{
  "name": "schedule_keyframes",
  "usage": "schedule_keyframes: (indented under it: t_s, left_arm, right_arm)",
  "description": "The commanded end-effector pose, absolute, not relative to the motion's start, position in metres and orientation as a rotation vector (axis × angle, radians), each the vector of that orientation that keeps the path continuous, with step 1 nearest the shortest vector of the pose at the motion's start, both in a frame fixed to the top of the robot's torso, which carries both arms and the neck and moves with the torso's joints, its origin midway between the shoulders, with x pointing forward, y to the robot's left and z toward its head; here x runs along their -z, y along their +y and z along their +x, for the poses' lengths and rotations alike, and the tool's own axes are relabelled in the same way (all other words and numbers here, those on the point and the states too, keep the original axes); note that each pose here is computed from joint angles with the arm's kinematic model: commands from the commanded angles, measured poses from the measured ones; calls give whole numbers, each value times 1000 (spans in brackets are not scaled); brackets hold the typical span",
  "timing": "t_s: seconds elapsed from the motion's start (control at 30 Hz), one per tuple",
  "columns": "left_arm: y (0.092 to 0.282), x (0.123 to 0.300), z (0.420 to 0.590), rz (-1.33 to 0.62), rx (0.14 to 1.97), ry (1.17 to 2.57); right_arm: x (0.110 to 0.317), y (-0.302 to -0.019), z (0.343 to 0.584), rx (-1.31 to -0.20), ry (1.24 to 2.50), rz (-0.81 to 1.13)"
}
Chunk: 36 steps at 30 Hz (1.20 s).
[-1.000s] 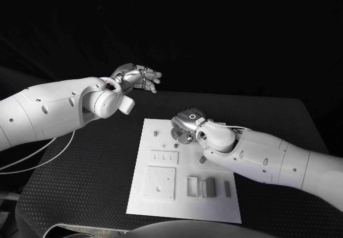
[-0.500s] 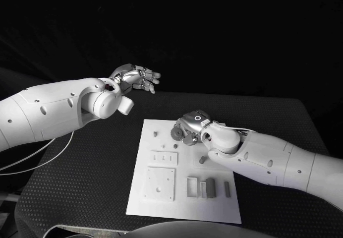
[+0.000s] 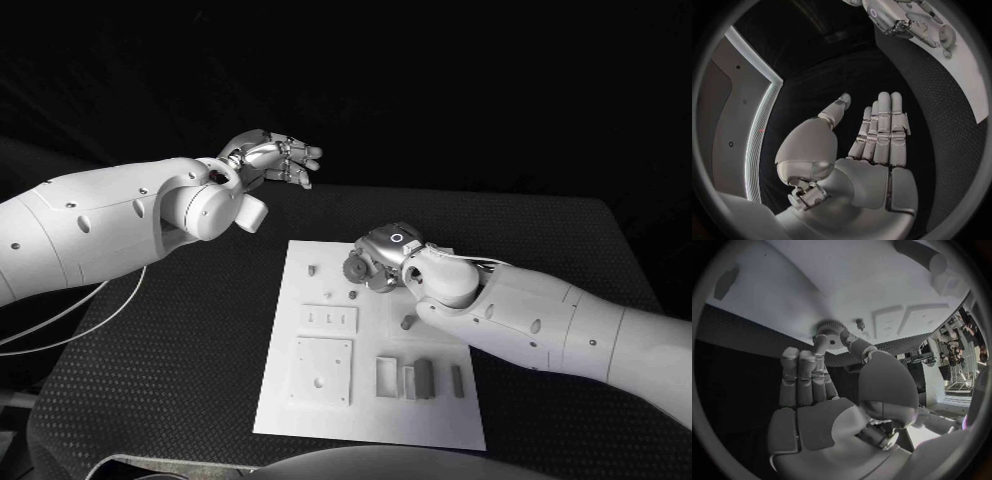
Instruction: Assemble the parts on the task board
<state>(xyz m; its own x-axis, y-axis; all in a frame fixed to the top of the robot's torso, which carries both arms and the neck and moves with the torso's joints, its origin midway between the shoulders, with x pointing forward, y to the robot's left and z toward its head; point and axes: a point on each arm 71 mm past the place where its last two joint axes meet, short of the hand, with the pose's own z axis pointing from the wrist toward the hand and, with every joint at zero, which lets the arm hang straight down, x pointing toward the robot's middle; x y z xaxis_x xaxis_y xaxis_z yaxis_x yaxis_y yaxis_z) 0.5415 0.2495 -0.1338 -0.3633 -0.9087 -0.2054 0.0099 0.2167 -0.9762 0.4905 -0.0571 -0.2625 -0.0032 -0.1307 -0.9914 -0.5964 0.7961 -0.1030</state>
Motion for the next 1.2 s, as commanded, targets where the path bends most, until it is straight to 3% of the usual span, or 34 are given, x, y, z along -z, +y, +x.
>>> schedule_keyframes:
  t_s: [0.03, 1.2]
  left_arm:
    - [247, 133, 541, -851, 1307, 1604]
    - [245, 133, 540, -850, 1309, 1606]
  right_arm:
    - [263, -56, 491, -406, 1550, -598]
    - [271, -52, 493, -395, 1581, -613]
